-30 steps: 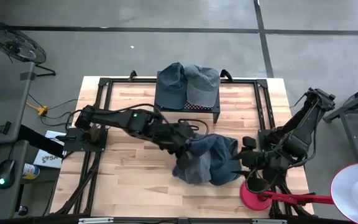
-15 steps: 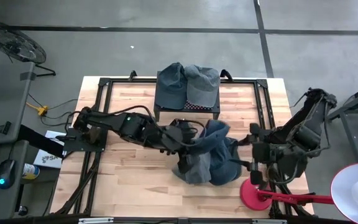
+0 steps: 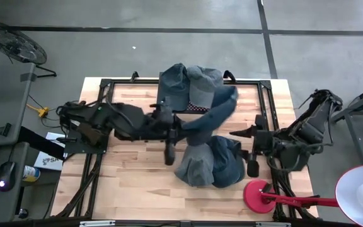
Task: Pick & Place hat
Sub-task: Stack the left blue cap on the blue cap on the shelf
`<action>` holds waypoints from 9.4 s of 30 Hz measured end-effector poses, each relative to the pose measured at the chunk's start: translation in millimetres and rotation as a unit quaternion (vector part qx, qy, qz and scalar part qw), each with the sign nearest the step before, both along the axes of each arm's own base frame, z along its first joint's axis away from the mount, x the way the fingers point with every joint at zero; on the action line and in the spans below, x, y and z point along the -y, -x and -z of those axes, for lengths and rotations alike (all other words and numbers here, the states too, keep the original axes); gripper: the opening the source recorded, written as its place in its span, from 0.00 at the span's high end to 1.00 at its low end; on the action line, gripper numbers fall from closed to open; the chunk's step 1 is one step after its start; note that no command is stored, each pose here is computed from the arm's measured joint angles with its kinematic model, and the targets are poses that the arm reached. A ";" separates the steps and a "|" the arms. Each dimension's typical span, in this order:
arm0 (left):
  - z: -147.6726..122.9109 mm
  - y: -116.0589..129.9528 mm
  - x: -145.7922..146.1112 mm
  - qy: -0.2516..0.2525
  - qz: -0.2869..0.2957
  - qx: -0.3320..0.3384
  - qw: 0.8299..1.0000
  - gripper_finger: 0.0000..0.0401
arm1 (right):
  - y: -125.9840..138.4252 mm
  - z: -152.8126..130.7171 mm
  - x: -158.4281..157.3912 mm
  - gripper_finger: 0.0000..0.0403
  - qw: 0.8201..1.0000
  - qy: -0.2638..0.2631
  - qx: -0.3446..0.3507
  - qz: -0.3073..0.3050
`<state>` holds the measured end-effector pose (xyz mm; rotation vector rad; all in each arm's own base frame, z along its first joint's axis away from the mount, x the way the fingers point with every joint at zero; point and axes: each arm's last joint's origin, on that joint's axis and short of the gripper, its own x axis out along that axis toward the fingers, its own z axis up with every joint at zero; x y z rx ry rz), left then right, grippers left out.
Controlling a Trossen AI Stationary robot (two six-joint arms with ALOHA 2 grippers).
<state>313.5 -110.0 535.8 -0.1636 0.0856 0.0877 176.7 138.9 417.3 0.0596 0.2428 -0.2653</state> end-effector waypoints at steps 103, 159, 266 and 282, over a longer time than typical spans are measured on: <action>-0.7 38.6 -22.0 -0.299 -0.068 -0.142 0.941 0.39 | -17.9 -7.2 59.7 0.99 0.985 -0.143 -0.057 -0.075; 26.1 1.1 -10.3 -0.432 -0.143 -0.223 0.862 0.72 | -37.0 -4.5 66.9 0.99 0.981 -0.173 -0.051 -0.076; 45.9 84.7 -243.9 0.024 -0.028 -0.374 0.927 1.00 | -28.8 9.5 201.5 0.65 0.952 -0.080 -0.112 0.274; 65.0 68.4 -282.7 0.046 -0.021 -0.376 0.925 1.00 | -30.0 7.6 202.1 0.65 0.953 -0.077 -0.101 0.277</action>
